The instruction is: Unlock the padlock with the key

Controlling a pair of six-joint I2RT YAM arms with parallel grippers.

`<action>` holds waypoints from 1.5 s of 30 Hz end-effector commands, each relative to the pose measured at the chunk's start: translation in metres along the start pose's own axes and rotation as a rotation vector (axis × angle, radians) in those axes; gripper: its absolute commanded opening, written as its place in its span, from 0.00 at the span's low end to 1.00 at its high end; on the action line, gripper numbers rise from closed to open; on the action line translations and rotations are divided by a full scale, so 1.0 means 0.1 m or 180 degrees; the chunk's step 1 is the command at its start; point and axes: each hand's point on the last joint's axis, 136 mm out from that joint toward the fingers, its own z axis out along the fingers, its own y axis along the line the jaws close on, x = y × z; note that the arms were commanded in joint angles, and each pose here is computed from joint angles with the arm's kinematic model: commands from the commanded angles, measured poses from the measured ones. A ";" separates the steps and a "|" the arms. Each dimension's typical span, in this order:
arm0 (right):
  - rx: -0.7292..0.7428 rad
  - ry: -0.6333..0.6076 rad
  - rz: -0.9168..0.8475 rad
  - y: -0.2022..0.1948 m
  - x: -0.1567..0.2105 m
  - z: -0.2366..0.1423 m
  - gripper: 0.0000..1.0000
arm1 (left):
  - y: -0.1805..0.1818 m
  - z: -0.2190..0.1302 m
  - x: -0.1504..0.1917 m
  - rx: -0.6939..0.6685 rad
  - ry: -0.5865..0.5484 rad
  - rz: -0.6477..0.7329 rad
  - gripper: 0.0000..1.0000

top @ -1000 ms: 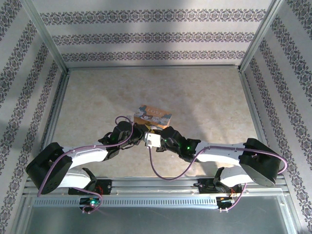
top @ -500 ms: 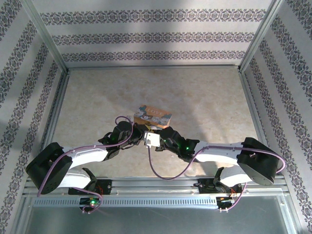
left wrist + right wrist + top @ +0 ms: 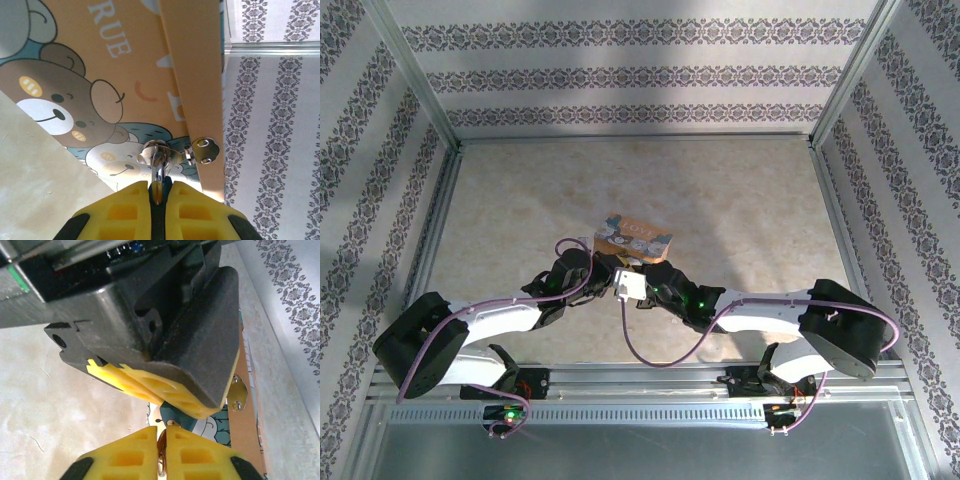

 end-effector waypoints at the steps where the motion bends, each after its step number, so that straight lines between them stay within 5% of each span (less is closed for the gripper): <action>1: 0.0053 0.0064 0.0075 0.00 0.03 0.04 0.06 | -0.22 -0.03 0.07 0.0236 0.0062 0.0000 0.00; 21: 0.0297 -0.0190 0.0676 -0.14 -0.08 -0.02 0.00 | -0.22 -0.02 0.08 0.0249 0.0081 -0.0008 0.00; 45: -0.0045 -0.0650 0.1921 0.03 -0.27 0.07 0.00 | -0.19 -0.01 0.09 0.0234 0.0075 -0.0015 0.00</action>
